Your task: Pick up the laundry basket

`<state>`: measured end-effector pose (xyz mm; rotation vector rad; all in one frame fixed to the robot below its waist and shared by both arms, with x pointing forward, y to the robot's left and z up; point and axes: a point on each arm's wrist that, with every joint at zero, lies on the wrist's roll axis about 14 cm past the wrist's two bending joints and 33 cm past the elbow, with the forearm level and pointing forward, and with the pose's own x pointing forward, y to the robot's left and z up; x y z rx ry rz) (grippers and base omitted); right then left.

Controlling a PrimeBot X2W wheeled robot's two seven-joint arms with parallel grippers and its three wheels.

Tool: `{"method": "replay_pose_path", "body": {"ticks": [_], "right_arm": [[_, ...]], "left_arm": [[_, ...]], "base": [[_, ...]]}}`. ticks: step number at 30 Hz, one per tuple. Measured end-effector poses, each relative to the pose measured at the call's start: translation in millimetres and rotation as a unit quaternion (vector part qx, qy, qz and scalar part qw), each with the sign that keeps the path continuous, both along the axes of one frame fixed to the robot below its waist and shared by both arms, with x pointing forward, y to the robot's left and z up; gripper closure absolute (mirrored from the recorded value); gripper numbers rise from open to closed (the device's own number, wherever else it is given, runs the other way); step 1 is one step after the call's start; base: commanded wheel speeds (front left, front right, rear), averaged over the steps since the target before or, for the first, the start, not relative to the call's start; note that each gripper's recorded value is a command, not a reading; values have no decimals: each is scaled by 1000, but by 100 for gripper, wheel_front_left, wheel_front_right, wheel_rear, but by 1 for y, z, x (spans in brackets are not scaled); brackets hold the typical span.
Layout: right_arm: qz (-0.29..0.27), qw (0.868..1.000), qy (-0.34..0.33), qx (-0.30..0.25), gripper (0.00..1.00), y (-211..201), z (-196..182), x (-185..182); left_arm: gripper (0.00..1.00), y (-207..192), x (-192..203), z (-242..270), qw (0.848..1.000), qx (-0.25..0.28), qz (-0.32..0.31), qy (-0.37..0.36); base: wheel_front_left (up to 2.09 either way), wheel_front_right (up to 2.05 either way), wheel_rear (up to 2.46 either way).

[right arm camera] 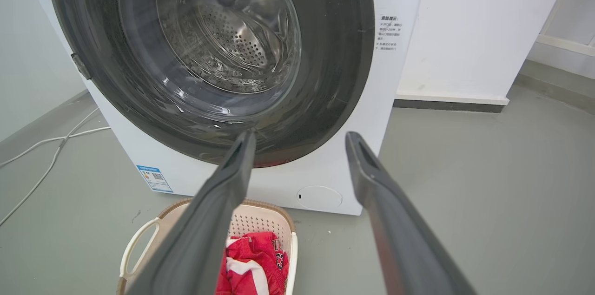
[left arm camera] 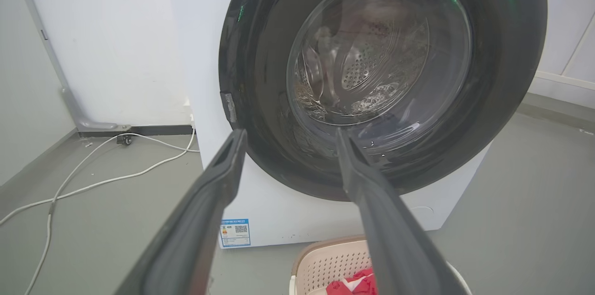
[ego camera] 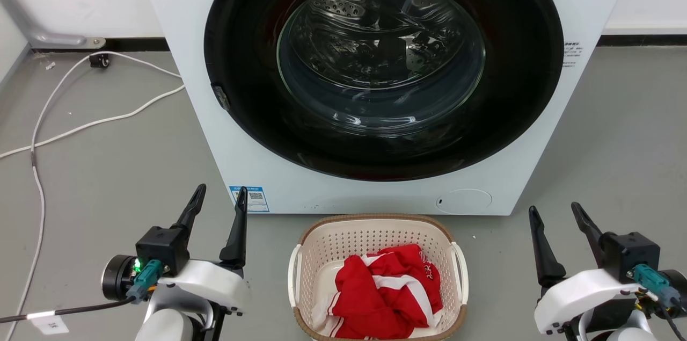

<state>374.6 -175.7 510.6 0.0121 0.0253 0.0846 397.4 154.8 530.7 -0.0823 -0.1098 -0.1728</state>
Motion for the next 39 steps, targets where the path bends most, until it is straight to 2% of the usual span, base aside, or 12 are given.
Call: {"method": "replay_pose_path", "body": {"ticks": [22,39], "right_arm": [[-3,998,-3,-62,0,-5,-3,-3],[-5,998,4,-56,0,-6,-8,-3]], "left_arm": [[0,-5,-2,0,998,58,1,-19],[0,-1,-1,-1,999,50,9,-16]], "base": [[0,0,0],[0,0,0]]}}
